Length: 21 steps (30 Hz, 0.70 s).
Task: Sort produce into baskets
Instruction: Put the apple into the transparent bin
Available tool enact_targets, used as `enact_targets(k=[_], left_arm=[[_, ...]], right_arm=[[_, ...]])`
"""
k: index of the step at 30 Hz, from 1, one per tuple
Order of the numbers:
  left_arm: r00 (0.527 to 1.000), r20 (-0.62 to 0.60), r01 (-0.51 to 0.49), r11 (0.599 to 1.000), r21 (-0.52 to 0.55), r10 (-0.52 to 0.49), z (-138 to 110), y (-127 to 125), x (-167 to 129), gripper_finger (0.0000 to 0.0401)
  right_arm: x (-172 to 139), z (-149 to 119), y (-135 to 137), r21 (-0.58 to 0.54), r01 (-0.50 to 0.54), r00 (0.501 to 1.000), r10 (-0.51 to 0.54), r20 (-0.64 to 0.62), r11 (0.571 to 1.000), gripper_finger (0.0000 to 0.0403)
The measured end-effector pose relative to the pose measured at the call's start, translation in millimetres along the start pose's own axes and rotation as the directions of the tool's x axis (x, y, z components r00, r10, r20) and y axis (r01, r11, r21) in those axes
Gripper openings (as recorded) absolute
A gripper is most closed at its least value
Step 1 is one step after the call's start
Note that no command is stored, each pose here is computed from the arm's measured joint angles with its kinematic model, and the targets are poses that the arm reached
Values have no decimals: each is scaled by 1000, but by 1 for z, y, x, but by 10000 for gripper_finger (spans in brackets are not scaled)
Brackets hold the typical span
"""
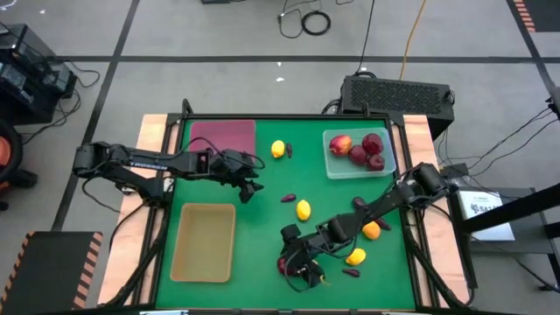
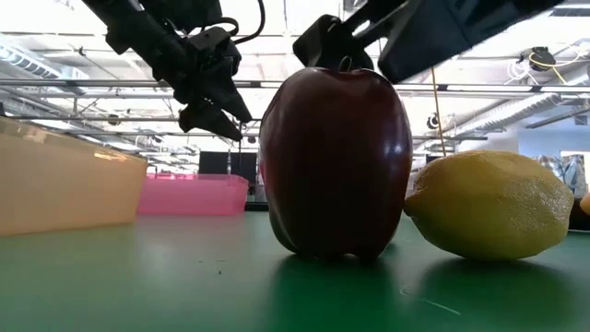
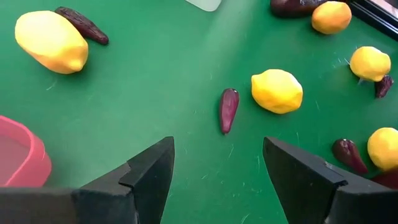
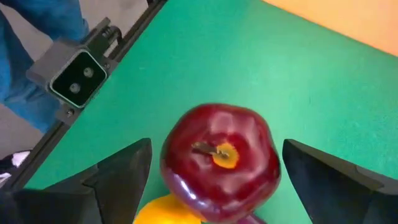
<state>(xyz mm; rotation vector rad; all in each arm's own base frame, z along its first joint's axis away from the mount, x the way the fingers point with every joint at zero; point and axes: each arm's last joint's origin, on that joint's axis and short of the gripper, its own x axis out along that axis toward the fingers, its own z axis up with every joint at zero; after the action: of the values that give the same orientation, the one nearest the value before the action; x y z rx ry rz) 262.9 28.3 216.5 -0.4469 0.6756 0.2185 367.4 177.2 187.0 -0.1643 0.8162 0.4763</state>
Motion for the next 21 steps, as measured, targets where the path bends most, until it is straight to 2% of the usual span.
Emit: enact_targets(k=[9, 14, 21], left_arm=[[1000, 4, -8, 1000, -25, 8, 0, 0, 0, 254], [1000, 4, -8, 1000, -25, 8, 0, 0, 0, 254], [1000, 4, -9, 1000, -25, 9, 0, 0, 0, 254]], right_arm=[[7, -6, -1, 26, 1, 1000, -1, -9, 1000, 352], [15, -6, -1, 33, 8, 999, -10, 39, 999, 352], [15, -6, -1, 25, 11, 999, -12, 43, 1000, 351]])
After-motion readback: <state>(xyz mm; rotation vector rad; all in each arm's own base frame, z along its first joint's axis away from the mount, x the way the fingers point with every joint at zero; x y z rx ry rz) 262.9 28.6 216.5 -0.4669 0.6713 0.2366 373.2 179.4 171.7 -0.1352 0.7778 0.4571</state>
